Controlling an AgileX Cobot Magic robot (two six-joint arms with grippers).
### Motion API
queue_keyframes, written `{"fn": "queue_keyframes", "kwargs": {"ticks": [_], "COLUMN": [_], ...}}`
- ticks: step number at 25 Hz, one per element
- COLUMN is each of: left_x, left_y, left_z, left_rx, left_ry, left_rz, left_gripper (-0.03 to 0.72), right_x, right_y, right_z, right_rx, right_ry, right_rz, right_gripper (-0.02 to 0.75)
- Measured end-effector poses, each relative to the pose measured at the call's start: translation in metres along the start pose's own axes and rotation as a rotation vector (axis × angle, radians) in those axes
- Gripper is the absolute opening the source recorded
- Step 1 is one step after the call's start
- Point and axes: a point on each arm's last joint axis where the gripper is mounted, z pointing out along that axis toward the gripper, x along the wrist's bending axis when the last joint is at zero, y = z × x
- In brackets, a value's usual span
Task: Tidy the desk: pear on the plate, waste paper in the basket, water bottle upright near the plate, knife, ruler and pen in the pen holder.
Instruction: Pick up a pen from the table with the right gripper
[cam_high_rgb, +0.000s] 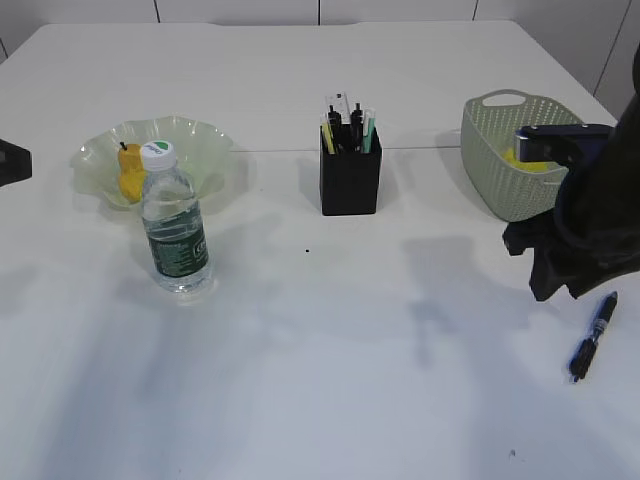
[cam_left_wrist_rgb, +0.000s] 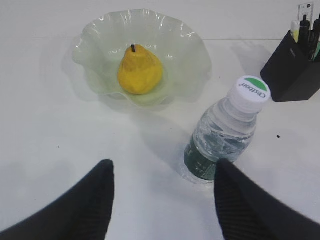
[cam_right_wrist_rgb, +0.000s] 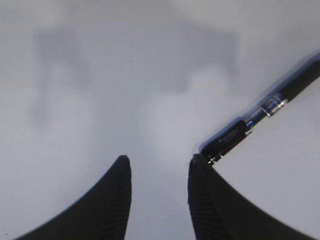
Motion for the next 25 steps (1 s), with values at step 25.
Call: {"fn": "queue_keyframes", "kwargs": {"ticks": [25], "left_x": [0.000], "left_y": [0.000], "left_z": [0.000], "left_rx": [0.001], "left_ry": [-0.001], "left_rz": [-0.004], "left_gripper": [0.447], "right_x": [-0.083], "right_y": [0.007], "right_z": [0.035], "right_rx": [-0.012], "right_ry": [-0.062], "right_rz": [0.731], "right_gripper": [0.300]}}
